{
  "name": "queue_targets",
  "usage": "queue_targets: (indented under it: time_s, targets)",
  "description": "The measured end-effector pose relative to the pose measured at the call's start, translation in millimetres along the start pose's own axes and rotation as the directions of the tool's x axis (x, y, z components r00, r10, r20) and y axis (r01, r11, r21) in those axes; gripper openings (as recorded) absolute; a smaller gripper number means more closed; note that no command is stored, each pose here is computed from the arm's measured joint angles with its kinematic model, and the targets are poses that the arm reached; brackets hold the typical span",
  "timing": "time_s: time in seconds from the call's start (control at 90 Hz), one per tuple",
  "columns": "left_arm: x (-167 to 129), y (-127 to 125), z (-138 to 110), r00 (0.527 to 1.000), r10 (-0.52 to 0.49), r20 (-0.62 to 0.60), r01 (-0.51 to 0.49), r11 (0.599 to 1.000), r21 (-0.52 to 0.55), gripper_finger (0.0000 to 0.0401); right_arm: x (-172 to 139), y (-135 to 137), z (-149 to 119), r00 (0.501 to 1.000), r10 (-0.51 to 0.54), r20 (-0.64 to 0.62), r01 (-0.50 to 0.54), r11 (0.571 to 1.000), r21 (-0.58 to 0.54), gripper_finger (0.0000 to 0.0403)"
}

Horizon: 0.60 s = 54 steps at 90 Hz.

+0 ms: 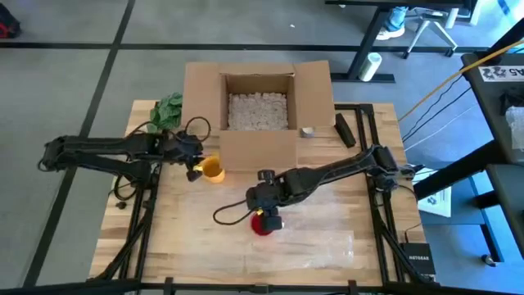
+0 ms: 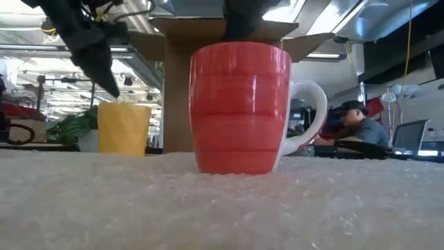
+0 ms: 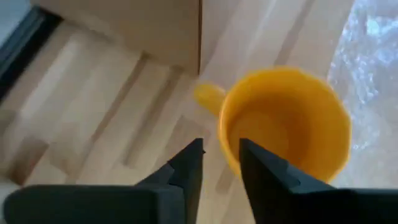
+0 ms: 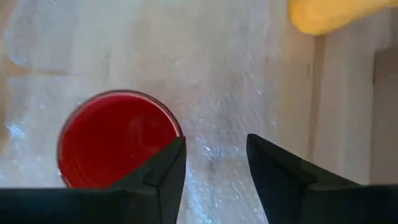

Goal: Wrap mug
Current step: Adjust the yellow mug slightly to left

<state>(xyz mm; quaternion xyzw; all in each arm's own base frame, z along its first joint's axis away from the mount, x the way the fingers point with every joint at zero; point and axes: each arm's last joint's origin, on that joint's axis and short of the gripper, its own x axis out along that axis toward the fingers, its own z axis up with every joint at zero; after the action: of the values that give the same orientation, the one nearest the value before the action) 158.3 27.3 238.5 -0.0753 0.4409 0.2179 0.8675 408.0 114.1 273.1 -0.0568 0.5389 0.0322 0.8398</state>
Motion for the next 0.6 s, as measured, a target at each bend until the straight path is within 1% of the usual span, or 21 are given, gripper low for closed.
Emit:
queue_targets:
  time_s: [0.078,0.144,0.3,0.444,0.6]
  targets:
    - [0.0,-1.5,2.8,0.998,-0.066,0.015,0.066,0.998,-0.014,0.0122,-4.8,-0.6,0.3,1.000,0.001,0.013,-0.001,1.000,0.001,0.0154]
    - [-0.2,-2.3,4.6,0.996,-0.084,0.030,0.085,0.996,-0.030,0.0135,-7.0,-0.9,1.1,1.000,-0.004,0.025,0.004,1.000,0.002,0.0154]
    - [3.7,-2.8,2.4,0.997,-0.075,-0.009,0.074,0.996,-0.045,0.0153,-8.3,-1.4,1.1,0.999,-0.013,0.030,0.013,1.000,0.003,0.0154]
    - [15.9,-2.7,-2.8,0.993,-0.042,-0.111,0.037,0.998,-0.046,0.0157,-10.1,-1.5,2.0,0.999,-0.013,0.043,0.013,1.000,0.005,0.0154]
    - [26.6,-0.1,-0.6,0.989,-0.016,-0.147,0.007,0.998,-0.062,0.0157,-10.1,-1.4,3.0,0.998,-0.012,0.054,0.012,1.000,0.006,0.0154]
